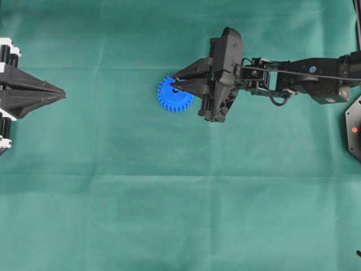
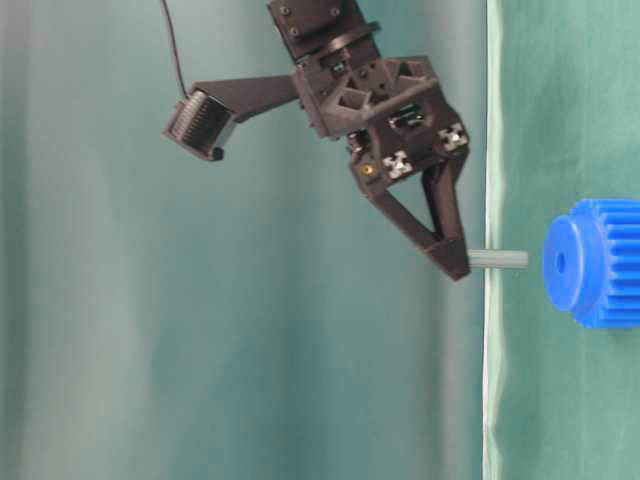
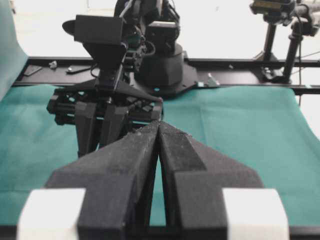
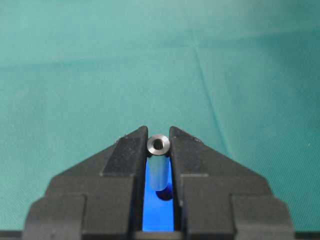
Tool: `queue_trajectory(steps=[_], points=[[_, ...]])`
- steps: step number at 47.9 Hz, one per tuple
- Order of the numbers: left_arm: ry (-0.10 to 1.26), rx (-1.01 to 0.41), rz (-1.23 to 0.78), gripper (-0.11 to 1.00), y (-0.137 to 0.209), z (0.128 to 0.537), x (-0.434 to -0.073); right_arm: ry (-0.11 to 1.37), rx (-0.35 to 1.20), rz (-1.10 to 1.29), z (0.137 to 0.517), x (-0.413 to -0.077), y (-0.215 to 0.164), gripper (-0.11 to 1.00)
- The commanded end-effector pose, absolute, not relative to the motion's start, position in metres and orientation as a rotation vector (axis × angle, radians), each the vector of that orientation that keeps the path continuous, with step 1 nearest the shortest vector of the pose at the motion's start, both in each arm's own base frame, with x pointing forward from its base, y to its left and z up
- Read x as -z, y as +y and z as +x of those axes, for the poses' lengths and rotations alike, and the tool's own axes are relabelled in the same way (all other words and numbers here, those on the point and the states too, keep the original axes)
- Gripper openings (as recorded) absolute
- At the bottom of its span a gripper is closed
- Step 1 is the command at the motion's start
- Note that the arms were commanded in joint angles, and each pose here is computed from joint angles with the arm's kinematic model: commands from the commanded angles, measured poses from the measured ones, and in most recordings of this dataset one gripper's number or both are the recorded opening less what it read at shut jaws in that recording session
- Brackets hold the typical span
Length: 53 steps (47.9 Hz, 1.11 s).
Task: Insert the shaft placed at a random location into the center hole of the medium gear at another random location.
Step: 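Lower the shaft into the gear's center hole with the right gripper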
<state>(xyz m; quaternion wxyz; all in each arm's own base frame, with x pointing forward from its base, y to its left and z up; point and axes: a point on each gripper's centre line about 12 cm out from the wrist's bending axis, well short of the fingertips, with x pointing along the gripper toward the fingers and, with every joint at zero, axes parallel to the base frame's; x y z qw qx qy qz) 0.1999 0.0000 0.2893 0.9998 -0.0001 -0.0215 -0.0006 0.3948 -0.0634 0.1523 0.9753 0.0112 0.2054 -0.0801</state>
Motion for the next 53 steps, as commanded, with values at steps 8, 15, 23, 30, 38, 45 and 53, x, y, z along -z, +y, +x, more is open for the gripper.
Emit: queue_trajectory(steps=[8, 15, 23, 30, 38, 45, 53], points=[[-0.063, 0.002, 0.001, 0.0, 0.0, 0.202, -0.297, 0.406, 0.156, 0.008, 0.405, -0.151, -0.064, 0.13], [-0.063, 0.002, 0.001, 0.0, 0.0, 0.202, -0.297, 0.415, 0.157, 0.009, 0.406, -0.145, -0.064, 0.13], [-0.061, 0.002, 0.001, 0.0, 0.0, 0.202, -0.296, 0.418, 0.157, 0.009, 0.406, -0.143, -0.064, 0.13], [-0.063, 0.002, 0.001, 0.0, 0.0, 0.202, -0.297, 0.411, 0.156, 0.008, 0.406, -0.145, -0.064, 0.13], [-0.061, 0.002, 0.001, 0.0, 0.0, 0.202, -0.296, 0.396, 0.157, 0.004, 0.407, -0.152, -0.065, 0.13], [-0.061, 0.002, 0.0, 0.0, 0.0, 0.202, -0.296, 0.375, 0.158, -0.007, 0.406, -0.161, -0.066, 0.13], [-0.06, 0.002, 0.001, 0.0, 0.0, 0.202, -0.296, 0.363, 0.156, -0.032, 0.406, -0.167, -0.067, 0.13]])
